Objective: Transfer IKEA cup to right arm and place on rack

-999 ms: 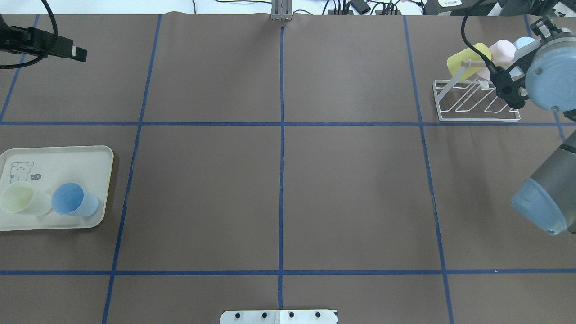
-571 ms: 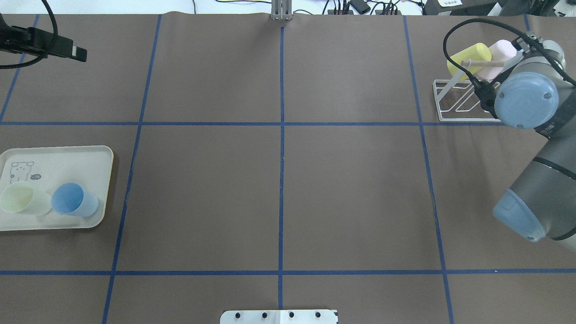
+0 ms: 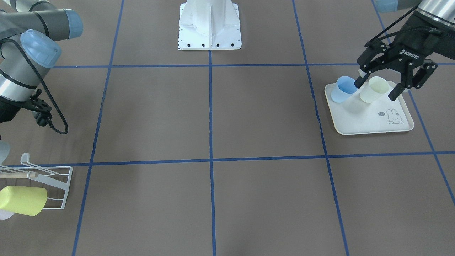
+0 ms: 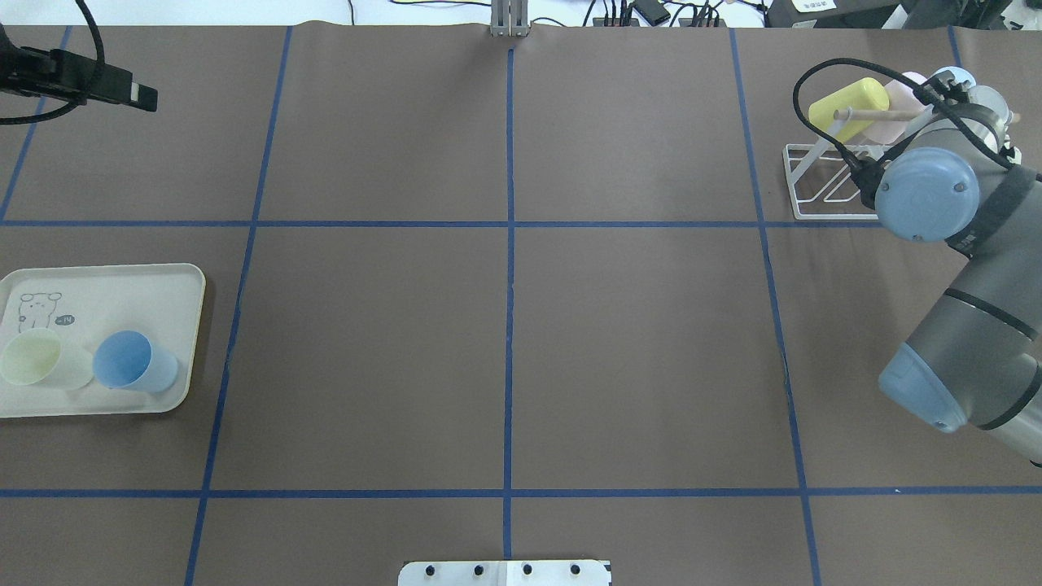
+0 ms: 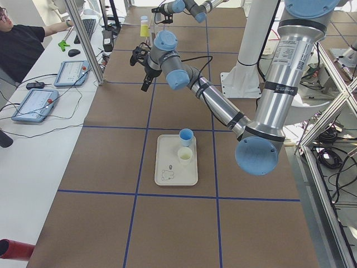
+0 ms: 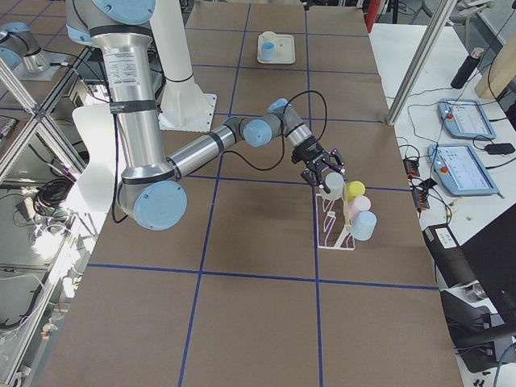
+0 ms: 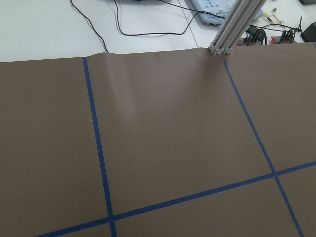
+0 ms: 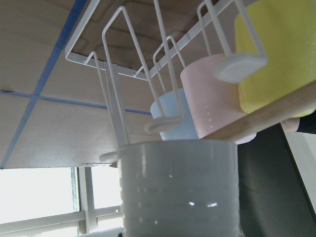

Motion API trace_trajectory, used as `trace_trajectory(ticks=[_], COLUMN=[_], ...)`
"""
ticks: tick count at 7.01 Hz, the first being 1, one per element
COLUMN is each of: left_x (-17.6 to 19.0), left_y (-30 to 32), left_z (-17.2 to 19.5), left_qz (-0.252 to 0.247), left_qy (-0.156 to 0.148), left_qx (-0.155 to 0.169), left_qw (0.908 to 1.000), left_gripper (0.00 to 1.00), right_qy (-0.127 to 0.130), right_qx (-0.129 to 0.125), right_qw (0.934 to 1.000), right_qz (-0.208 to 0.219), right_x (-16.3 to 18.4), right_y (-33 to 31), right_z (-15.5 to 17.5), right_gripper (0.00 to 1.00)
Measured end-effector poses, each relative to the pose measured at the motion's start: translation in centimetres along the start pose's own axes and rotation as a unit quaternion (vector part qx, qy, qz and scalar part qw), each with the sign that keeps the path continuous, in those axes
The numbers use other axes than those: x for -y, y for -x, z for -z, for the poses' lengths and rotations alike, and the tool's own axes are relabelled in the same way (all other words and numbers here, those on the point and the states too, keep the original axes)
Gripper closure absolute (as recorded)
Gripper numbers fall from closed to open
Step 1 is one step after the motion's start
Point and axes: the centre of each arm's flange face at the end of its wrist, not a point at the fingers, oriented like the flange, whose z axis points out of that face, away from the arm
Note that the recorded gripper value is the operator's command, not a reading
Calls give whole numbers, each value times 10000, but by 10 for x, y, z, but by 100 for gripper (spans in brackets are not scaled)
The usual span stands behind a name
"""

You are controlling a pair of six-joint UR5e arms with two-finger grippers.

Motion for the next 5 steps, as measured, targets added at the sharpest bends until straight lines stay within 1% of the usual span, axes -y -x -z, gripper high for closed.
trace_trajectory(ticks=[2, 3, 5], left_x=[0, 0, -1], left_y=[-1, 0, 1], left_z=[1, 1, 0], left_qz=[-1, -1, 8], left_qy=[-6, -8, 1], left_qx=[-6, -8, 1], left_qw=[10000, 10000, 10000], left_gripper=[0, 0, 0], right_qy=[-12, -21, -39], right_qx=[-16, -26, -28], right_qw=[10000, 10000, 10000], right_qz=[8, 9, 67], right_x=[9, 11, 18], right_y=[2, 2, 3], right_z=[-9, -9, -9], right_gripper=[84, 79, 45])
